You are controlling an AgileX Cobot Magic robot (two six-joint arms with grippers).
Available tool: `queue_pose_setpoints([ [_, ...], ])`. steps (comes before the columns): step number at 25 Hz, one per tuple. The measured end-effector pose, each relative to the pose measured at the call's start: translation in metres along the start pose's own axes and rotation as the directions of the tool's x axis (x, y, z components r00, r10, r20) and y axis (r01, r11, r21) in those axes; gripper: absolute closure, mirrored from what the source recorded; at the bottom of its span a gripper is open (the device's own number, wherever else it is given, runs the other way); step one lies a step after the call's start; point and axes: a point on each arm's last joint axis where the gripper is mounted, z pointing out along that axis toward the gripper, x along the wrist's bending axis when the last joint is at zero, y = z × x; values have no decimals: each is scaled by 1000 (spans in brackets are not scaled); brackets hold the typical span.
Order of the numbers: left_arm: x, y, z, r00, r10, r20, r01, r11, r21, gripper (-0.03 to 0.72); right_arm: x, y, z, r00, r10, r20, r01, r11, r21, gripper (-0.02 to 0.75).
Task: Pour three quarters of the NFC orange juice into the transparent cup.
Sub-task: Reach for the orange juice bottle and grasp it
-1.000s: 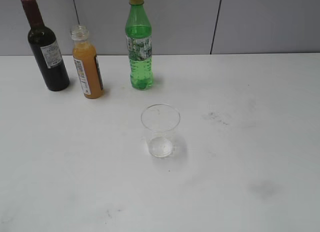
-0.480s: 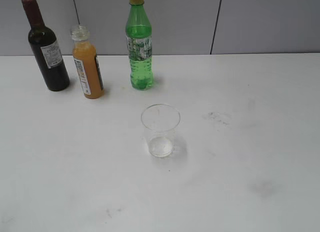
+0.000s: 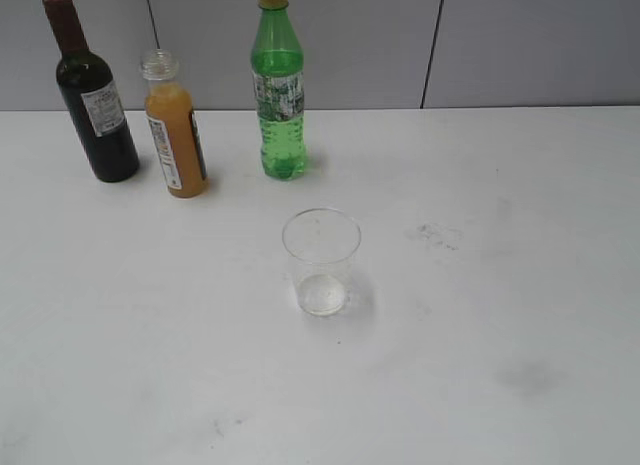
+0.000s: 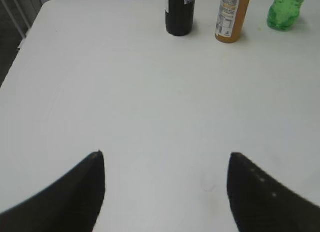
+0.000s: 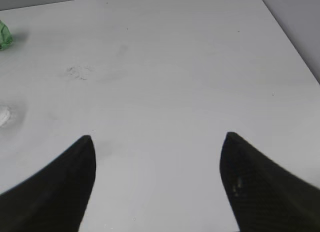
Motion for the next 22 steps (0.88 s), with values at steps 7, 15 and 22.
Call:
queue_pose_setpoints([
  [7, 0, 0, 0, 1000, 0, 0, 0, 1000, 0, 104, 0, 0, 0, 999, -20, -37, 20, 1000, 0, 146],
  [15, 0, 0, 0, 1000, 0, 0, 0, 1000, 0, 104, -1, 0, -1, 989, -64, -132, 64, 998, -1, 146],
  [22, 0, 0, 0, 1000, 0, 0, 0, 1000, 0, 104, -1, 0, -1, 989, -65, -135, 66, 998, -1, 147],
])
